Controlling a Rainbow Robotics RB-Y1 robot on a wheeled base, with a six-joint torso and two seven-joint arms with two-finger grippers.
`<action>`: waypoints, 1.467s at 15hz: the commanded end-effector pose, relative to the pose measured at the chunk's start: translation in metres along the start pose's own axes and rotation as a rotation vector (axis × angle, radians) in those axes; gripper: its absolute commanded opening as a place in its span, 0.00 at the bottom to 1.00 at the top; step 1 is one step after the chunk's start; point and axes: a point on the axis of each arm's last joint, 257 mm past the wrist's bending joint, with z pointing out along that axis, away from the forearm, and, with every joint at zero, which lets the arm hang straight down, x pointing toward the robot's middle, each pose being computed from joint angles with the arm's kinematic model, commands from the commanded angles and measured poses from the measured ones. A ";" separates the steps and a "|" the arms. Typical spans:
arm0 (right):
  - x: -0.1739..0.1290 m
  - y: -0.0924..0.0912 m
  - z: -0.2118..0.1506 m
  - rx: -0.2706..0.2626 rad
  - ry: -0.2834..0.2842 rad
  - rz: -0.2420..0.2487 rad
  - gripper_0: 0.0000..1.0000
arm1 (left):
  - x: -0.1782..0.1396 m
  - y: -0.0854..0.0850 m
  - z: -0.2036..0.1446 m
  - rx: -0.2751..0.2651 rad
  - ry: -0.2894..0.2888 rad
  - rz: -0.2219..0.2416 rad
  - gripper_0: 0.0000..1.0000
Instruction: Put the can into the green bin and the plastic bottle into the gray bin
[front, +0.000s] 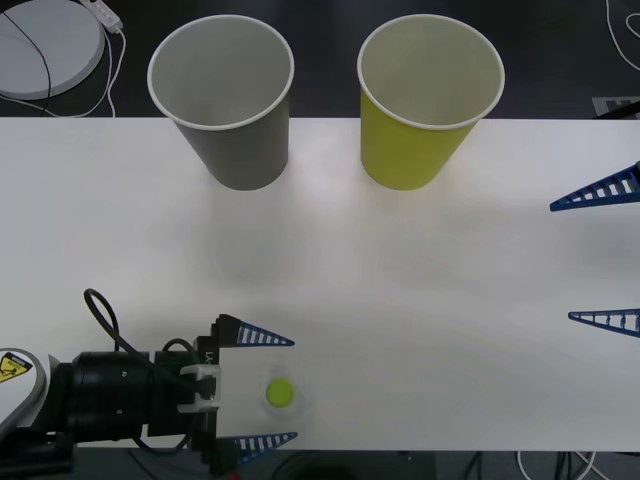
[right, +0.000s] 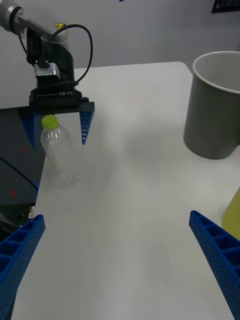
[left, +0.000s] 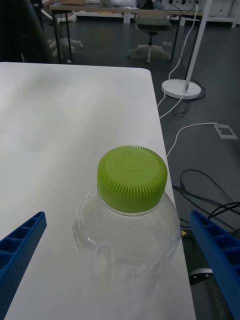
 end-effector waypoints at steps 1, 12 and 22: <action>0.000 0.000 0.000 0.000 0.000 0.000 1.00 | -0.001 -0.001 0.008 -0.001 -0.001 -0.006 1.00; 0.000 0.000 0.000 0.000 0.000 0.000 1.00 | 0.006 -0.007 0.017 0.007 0.026 -0.025 1.00; 0.000 0.000 0.000 0.000 0.000 0.000 1.00 | 0.006 -0.010 0.019 0.012 0.023 -0.016 0.00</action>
